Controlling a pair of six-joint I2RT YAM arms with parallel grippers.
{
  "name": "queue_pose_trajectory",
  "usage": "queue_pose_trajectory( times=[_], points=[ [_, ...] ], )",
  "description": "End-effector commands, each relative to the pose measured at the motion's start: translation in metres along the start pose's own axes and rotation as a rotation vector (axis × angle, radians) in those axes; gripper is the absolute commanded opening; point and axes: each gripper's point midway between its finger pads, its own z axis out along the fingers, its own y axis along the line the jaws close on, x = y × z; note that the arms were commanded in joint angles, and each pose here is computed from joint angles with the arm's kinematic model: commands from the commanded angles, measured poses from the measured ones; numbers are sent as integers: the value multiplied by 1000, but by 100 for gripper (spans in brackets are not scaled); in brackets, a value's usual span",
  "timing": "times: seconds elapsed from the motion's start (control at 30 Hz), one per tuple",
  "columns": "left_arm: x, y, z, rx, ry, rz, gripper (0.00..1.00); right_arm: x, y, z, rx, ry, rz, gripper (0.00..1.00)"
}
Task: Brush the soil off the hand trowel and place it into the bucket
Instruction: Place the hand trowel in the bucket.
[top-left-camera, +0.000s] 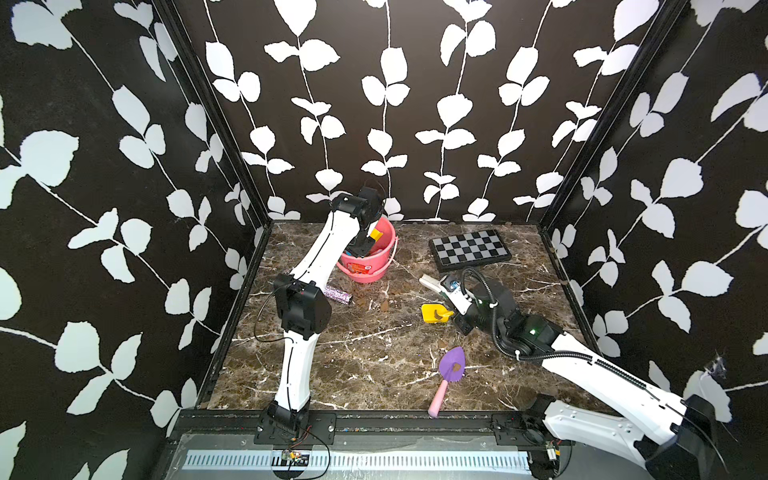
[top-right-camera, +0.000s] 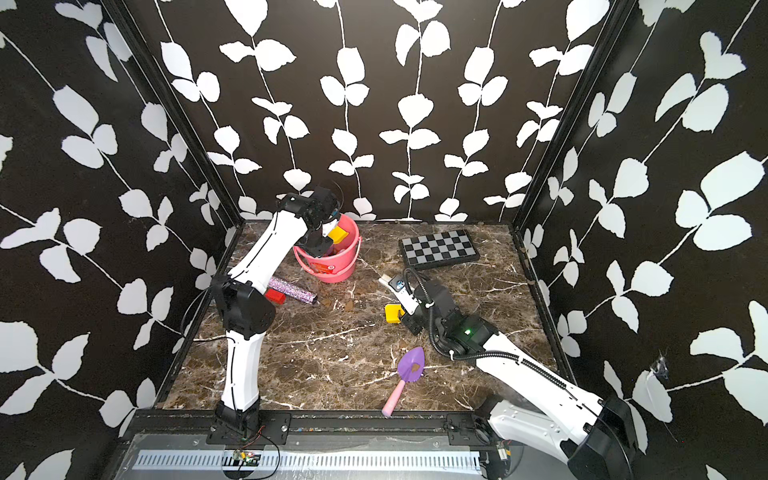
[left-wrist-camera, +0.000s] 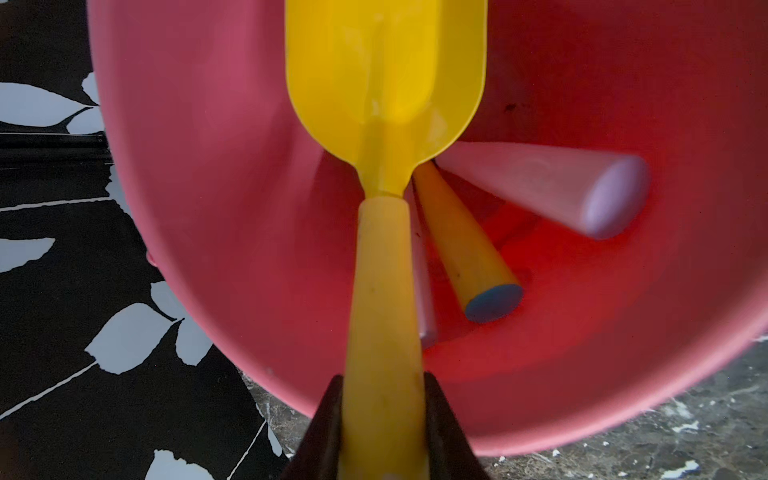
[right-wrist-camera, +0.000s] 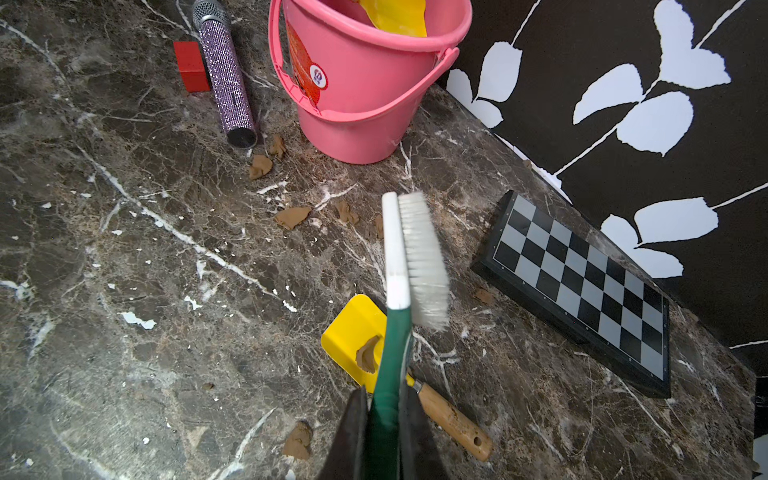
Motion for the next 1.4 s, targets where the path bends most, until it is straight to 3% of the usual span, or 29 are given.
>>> queue_pose_trajectory(
  times=[0.0, 0.43, 0.77, 0.87, 1.1, 1.23, 1.37],
  points=[
    [3, 8, -7, -27, 9, 9, 14, -11, -4, 0, 13, -30, 26, 0],
    [-10, 1, 7, 0, -4, 22, 31, -9, -3, 6, 7, -16, 28, 0],
    [-10, 3, -5, 7, -26, -7, 36, -2, -7, 4, 36, 4, 51, 0],
    [-14, 7, -24, 14, -84, -40, 37, 2, -10, 5, 49, 20, 80, 0],
    [-22, 1, -100, 106, -339, -163, 43, 19, -16, 8, 57, 74, 214, 0],
    [-16, -39, -132, 256, -481, -188, 45, 34, -26, 9, 70, 108, 309, 0],
    [2, -112, -152, 475, -574, -146, 46, 47, -43, 7, 87, 111, 419, 0]
  ],
)
